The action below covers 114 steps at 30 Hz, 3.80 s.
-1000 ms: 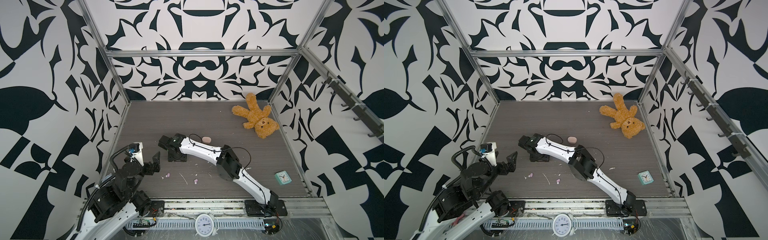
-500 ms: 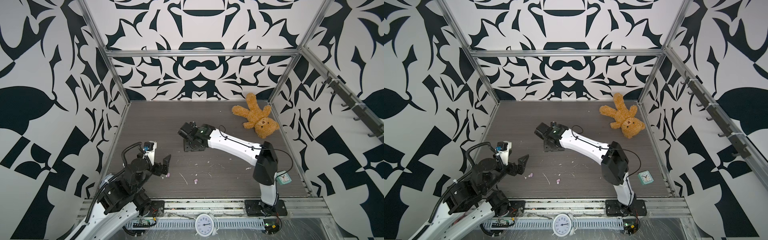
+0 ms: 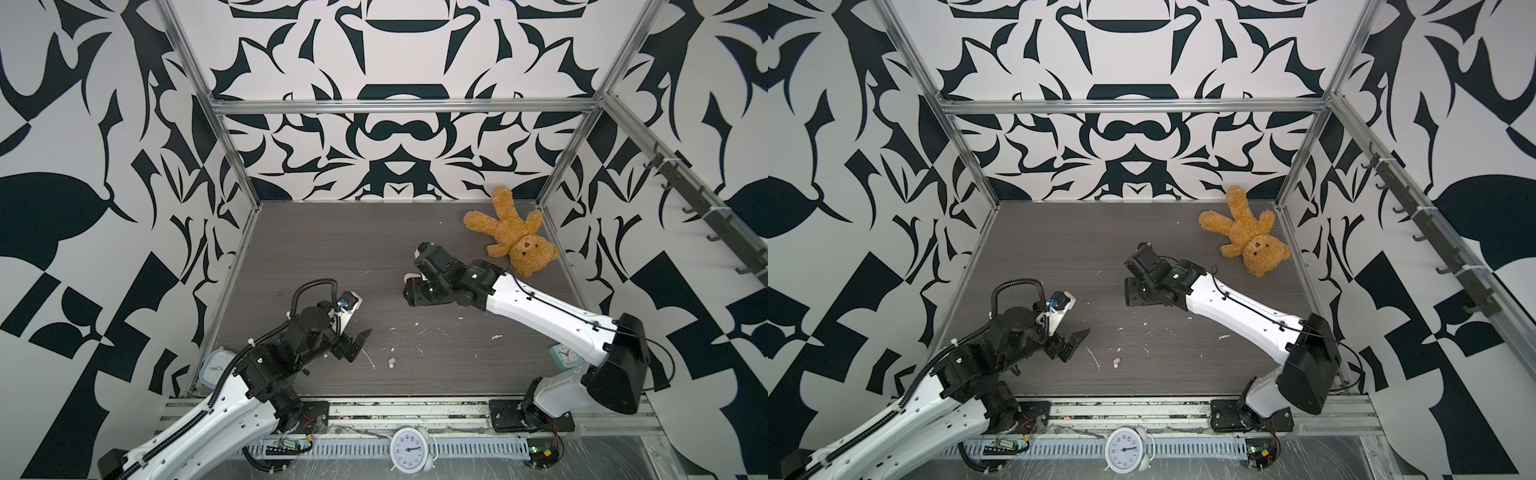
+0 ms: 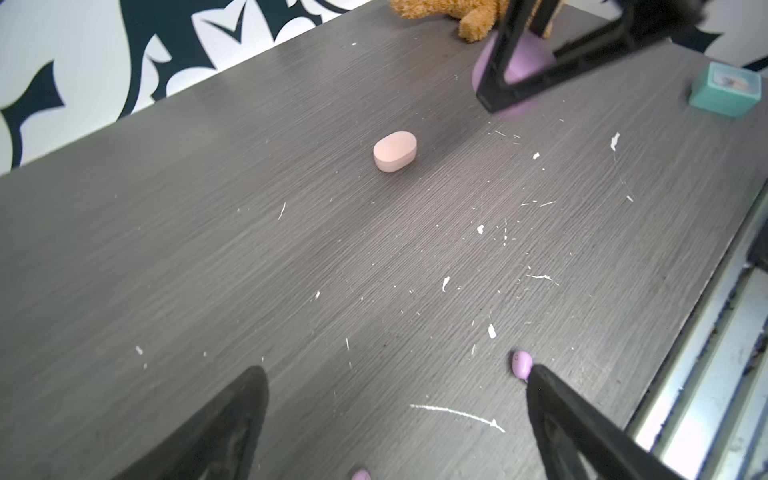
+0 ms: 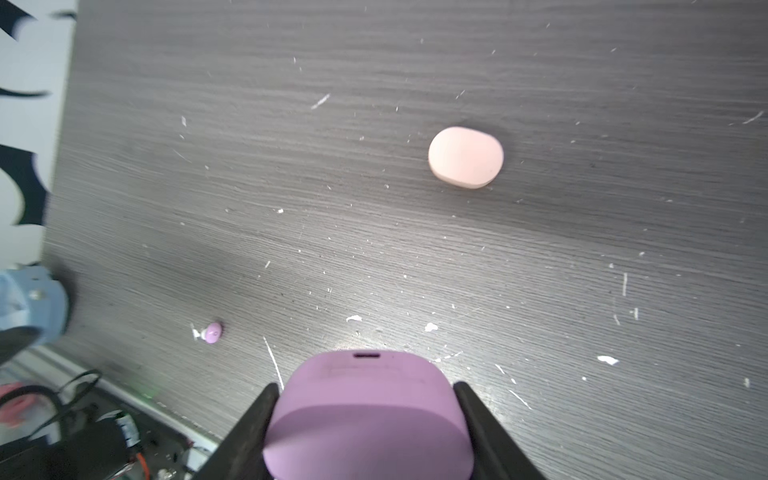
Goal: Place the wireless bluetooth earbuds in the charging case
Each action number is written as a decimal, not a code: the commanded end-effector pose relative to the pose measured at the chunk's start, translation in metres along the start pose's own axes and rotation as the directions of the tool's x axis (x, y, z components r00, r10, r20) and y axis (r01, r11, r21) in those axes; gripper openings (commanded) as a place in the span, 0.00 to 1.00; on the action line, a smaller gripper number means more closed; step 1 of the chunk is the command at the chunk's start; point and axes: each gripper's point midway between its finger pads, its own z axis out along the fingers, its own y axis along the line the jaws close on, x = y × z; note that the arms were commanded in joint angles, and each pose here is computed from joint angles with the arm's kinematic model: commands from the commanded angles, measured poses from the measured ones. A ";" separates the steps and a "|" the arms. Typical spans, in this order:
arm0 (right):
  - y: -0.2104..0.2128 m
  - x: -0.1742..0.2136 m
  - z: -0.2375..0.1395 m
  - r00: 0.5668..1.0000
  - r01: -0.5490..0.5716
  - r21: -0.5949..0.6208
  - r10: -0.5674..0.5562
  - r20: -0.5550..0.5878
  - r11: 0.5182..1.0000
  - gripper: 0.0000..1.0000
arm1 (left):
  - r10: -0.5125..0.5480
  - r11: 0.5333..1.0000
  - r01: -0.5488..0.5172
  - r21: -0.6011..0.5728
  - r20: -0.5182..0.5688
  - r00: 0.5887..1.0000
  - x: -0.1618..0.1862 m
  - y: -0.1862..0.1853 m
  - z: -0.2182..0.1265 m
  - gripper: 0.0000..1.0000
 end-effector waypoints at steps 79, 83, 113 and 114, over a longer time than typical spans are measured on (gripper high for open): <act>0.102 0.049 -0.012 0.955 0.201 -0.594 -0.290 -0.058 0.779 0.00 | 0.353 0.927 -0.372 0.040 0.236 0.905 -0.038 -0.039 0.033 0.78; 0.103 0.048 -0.013 0.956 0.202 -0.595 -0.289 -0.054 0.778 0.00 | 0.349 0.927 -0.372 0.046 0.250 0.903 -0.039 -0.041 0.032 0.75; 0.108 0.050 -0.023 0.960 0.197 -0.608 -0.276 -0.038 0.769 0.00 | 0.352 0.919 -0.384 0.089 0.251 0.902 -0.036 -0.048 0.032 0.65; 0.107 0.051 -0.022 0.960 0.197 -0.606 -0.276 -0.040 0.770 0.00 | 0.354 0.918 -0.386 0.091 0.251 0.901 -0.036 -0.049 0.032 0.65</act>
